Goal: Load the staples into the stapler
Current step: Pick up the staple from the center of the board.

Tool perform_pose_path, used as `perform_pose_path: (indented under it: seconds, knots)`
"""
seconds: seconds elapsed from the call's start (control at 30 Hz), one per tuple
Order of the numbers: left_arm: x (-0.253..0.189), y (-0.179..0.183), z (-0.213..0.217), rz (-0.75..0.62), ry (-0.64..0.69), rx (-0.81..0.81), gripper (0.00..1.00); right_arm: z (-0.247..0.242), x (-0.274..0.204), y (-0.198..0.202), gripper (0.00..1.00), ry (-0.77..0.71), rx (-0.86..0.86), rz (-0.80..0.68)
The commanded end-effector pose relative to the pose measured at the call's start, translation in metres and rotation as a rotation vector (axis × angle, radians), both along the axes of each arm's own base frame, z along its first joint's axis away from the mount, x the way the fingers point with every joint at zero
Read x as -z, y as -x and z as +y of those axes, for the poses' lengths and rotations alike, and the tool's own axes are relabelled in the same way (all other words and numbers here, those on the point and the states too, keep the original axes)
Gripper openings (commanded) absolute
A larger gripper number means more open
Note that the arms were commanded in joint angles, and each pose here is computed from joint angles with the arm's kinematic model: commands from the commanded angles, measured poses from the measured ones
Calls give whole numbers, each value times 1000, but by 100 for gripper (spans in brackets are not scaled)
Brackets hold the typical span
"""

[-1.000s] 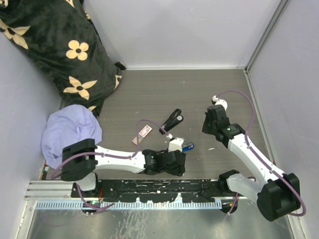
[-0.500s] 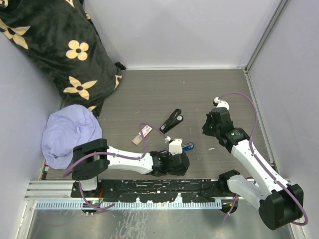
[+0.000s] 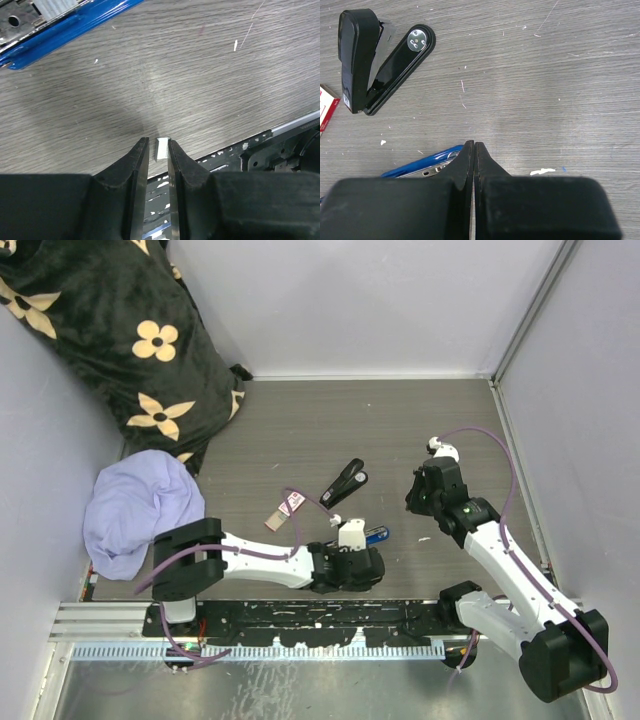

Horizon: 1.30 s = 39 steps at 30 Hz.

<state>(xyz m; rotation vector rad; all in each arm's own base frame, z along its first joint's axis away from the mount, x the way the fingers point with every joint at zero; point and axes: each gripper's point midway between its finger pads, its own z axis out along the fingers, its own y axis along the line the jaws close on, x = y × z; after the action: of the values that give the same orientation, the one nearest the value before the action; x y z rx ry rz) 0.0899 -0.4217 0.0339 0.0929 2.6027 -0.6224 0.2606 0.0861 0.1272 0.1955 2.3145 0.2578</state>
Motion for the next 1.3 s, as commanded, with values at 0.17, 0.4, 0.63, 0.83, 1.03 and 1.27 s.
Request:
perform_pose_path:
  seconds: [0.17,0.4,0.63,0.83,1.03,1.27]
  knots:
    - [-8,2,-16,-9,-13,32,21,0,-7,-7,0,1,0,-41]
    - [-7,4,-12,1,-39,15,16,0,-8,-7,0,-3,-2,-46]
    - [-7,7,-14,1,-59,22,16,1,-10,-7,0,-7,-5,-53]
    - [-2,9,-16,14,-84,30,16,0,-11,-7,0,-9,-4,-57]
    - [-1,9,-15,18,-105,26,14,0,-14,-6,0,-13,-4,-67]
    - [1,11,-13,31,-136,22,9,0,-17,-6,0,-16,-4,-78]
